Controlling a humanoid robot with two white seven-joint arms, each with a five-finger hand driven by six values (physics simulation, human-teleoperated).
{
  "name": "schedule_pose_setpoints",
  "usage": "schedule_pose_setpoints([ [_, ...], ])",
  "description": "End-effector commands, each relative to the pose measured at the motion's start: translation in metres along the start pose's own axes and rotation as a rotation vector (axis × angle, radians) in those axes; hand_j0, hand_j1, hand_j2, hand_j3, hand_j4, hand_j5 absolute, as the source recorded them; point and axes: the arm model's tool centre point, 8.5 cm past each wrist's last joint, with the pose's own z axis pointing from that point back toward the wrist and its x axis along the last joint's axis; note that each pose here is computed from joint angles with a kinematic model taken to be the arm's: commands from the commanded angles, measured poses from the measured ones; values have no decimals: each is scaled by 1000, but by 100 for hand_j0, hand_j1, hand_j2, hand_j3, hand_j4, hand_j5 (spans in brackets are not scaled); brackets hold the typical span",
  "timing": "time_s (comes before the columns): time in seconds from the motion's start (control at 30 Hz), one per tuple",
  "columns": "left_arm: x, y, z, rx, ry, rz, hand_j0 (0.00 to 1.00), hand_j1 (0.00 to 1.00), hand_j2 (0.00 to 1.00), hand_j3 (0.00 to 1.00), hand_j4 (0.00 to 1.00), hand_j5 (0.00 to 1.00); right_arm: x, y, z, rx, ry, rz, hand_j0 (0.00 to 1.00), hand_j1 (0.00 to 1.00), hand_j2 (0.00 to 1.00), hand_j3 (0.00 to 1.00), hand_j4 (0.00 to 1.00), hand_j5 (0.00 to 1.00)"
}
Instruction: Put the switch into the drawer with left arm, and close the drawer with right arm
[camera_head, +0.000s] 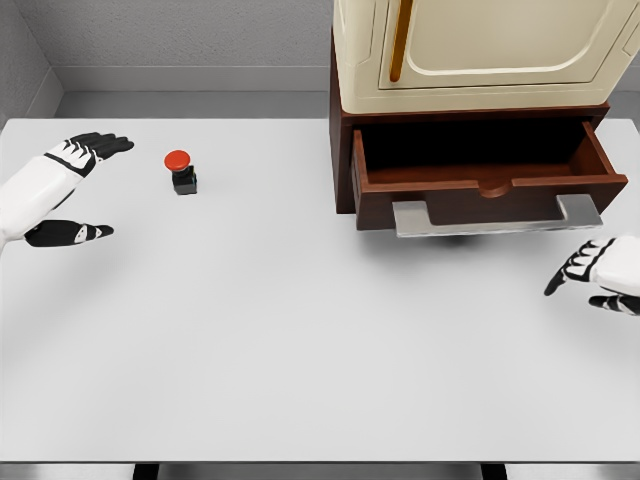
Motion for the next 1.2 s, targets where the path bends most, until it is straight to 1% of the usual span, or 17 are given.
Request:
schedule_pose_setpoints([
  [0.0, 0, 1, 0, 4, 0, 5, 100, 100, 100, 100, 100, 100, 1, -2, 0, -9, -3, -1, 61, 61, 61, 61, 61, 61],
  [0.2, 3, -3, -2, 19, -7, 23, 100, 100, 100, 100, 100, 100, 3, 0, -1, 0, -8, -4, 63, 63, 63, 63, 63, 63],
  [0.23, 4, 0, -7, 43, -15, 33, 100, 100, 100, 100, 100, 100, 3, 0, -1, 0, -9, -4, 63, 63, 63, 63, 63, 63],
  [0.3, 12, -2, -18, 77, -51, 85, 100, 100, 100, 100, 100, 100, 4, 1, -1, -3, -11, -7, 62, 62, 62, 62, 62, 62],
  [0.33, 20, -1, -33, 76, -105, 121, 100, 100, 100, 100, 100, 100, 4, 1, -2, -3, -12, -8, 62, 62, 62, 62, 62, 62],
  [0.4, 29, -1, -47, 16, -163, 166, 100, 100, 100, 100, 100, 100, 5, 8, -3, -5, -14, -24, 62, 62, 62, 62, 62, 62],
  [0.47, 33, 1, -54, -43, -199, 183, 100, 100, 100, 100, 100, 100, 5, 8, -3, -5, -14, -24, 62, 62, 62, 62, 62, 62],
  [0.5, 32, -8, -59, -61, -192, 253, 100, 100, 100, 100, 100, 100, 5, 7, -3, -7, -13, -22, 63, 63, 63, 63, 63, 63],
  [0.53, 25, -13, -63, -96, -152, 316, 100, 100, 100, 100, 100, 100, 5, 6, -3, -8, -15, -23, 63, 63, 63, 63, 63, 63],
  [0.57, 21, -15, -68, -123, -141, 354, 100, 100, 100, 100, 100, 100, 5, 7, -3, -6, -13, -23, 63, 63, 63, 63, 63, 63],
  [0.6, 15, -18, -74, -85, -143, 444, 100, 100, 100, 100, 100, 100, 5, 6, -3, -9, -15, -24, 63, 63, 63, 63, 63, 63],
  [0.63, 7, -22, -82, -61, -109, 540, 100, 100, 100, 100, 100, 100, 5, 6, -3, -8, -14, -23, 63, 63, 63, 63, 63, 63],
  [0.67, 3, -24, -89, -51, -82, 590, 100, 100, 100, 100, 100, 100, 5, 6, -3, -8, -13, -22, 63, 63, 63, 63, 63, 63],
  [0.77, -12, -23, -94, -34, -31, 617, 100, 100, 100, 100, 100, 100, 5, 6, -4, -20, -14, -29, 63, 63, 63, 63, 63, 63],
  [0.9, -33, -51, -94, -28, 48, 706, 100, 100, 100, 100, 100, 100, 5, 6, -4, -22, -14, -29, 63, 63, 63, 63, 63, 63],
  [0.97, -36, -51, -93, -22, 61, 718, 100, 100, 100, 100, 100, 100, 5, 6, -4, -22, -14, -29, 63, 63, 63, 63, 63, 63],
  [1.17, -43, -65, -102, -3, 84, 787, 100, 100, 100, 100, 100, 100, 5, 5, -4, -21, -14, -28, 63, 63, 63, 63, 63, 63],
])
